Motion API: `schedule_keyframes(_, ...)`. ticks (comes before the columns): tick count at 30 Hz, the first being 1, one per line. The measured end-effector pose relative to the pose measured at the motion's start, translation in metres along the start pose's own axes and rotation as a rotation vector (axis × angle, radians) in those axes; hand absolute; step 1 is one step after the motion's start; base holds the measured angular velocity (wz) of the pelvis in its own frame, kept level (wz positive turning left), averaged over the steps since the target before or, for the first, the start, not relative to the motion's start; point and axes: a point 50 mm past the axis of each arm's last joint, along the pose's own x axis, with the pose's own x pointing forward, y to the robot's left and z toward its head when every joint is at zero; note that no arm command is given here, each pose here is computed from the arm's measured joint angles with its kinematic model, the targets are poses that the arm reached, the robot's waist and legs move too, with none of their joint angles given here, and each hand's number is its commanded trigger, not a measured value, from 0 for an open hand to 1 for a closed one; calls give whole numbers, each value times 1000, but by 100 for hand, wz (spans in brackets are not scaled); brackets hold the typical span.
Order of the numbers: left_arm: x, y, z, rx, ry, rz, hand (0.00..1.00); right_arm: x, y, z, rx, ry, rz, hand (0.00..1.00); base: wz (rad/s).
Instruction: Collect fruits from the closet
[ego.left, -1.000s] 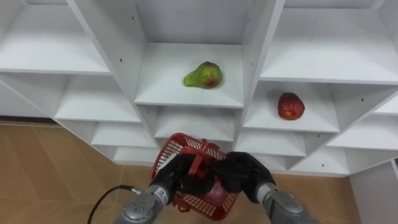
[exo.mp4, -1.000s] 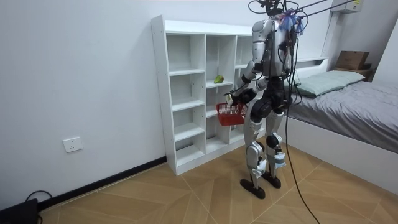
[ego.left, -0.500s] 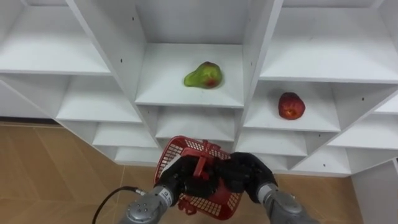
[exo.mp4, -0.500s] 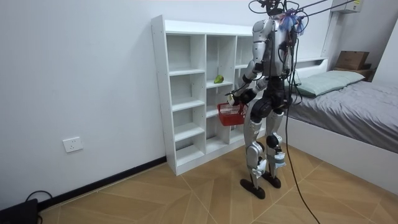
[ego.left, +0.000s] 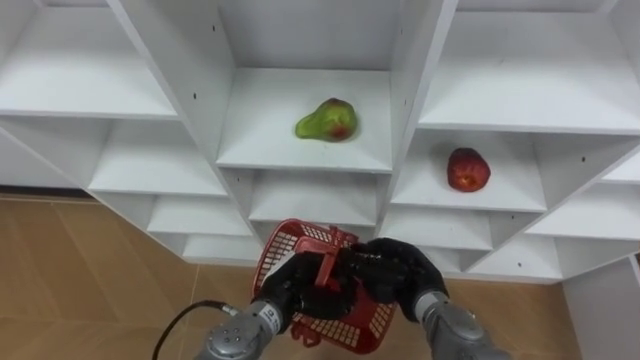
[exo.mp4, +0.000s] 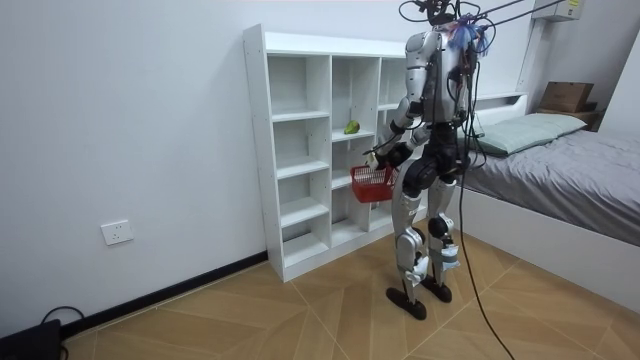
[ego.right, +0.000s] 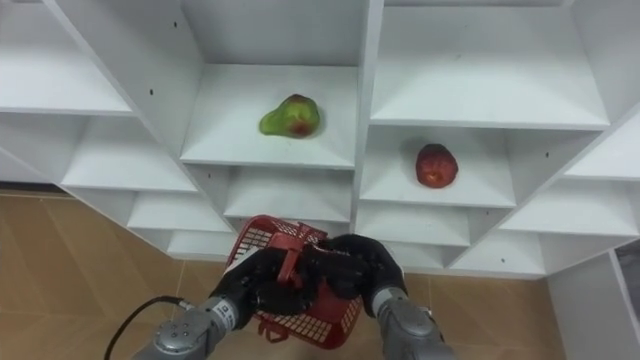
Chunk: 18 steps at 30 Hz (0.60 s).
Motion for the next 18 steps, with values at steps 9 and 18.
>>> schedule_keyframes(9,0,-1,-3,5,13,-2,100,1,3,0,34,-3,3,0,0)
schedule_keyframes(18,0,-2,-6,12,27,1,100,0,3,-1,22,6,10,0,0)
